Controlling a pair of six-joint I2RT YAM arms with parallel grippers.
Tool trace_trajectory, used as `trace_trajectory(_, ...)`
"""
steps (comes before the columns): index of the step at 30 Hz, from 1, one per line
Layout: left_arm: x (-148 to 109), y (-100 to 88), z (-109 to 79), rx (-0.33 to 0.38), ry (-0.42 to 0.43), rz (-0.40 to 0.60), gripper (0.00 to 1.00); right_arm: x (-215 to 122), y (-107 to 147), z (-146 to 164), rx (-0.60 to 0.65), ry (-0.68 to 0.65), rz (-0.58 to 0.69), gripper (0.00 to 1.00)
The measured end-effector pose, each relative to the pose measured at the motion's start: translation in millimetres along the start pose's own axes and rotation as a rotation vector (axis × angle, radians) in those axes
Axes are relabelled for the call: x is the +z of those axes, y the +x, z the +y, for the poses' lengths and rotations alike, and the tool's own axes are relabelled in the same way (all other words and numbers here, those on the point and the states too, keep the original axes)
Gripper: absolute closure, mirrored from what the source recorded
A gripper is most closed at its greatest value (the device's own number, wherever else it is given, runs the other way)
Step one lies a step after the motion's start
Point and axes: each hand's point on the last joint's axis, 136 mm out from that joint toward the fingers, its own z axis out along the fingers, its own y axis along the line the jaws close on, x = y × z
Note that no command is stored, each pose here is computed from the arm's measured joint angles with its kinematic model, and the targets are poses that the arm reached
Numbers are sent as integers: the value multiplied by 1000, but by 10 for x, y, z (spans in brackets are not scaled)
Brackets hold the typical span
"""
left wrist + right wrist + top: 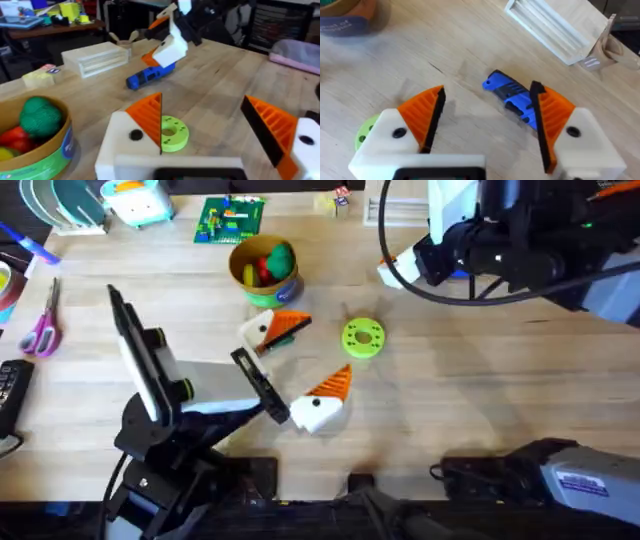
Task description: Pick up the gripper from the table and insert it into the empty holder that is missing its gripper. Then pick up a screw, insert it into the mounting hole, and use the screwdriver to tighten it. Finally, clean up the table by picking up the vegetable and placing it into the bucket.
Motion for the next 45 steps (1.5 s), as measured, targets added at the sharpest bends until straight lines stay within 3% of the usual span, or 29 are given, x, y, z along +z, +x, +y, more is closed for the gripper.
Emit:
trace_trajectory(5,-86,-91,253,-53,-176,47,8,-23,-7,38,69,-22,-4,10)
trace_trajectory(10,-335,-528,424,-68,-359,71,8,-23,-8,51,126,-30,-4,10)
trace_trajectory(13,-436,-684,507,-63,-439,138,9,-24,-13,67,147,-39,-6,10)
trace_trajectory(15,-458,-674,570,-53,-478,224,9,-25,-23,86,154,-51,-10,9)
trace_trajectory(21,-369,-420,777,5,-515,554,9,-27,-35,127,164,-75,-15,10)
trace_trajectory(25,-228,-244,910,30,-504,692,9,-28,-39,135,165,-80,-16,10)
trace_trajectory(32,-206,240,1078,22,-521,920,9,-29,-40,142,165,-84,-17,10)
trace_trajectory(35,-221,407,1157,2,-537,991,9,-29,-30,145,165,-85,-13,9)
trace_trajectory(40,-291,716,1341,-96,-586,1095,10,-29,8,158,166,-89,3,9)
trace_trajectory(45,-272,986,1449,-154,-581,1162,9,-43,43,170,167,-93,18,9)
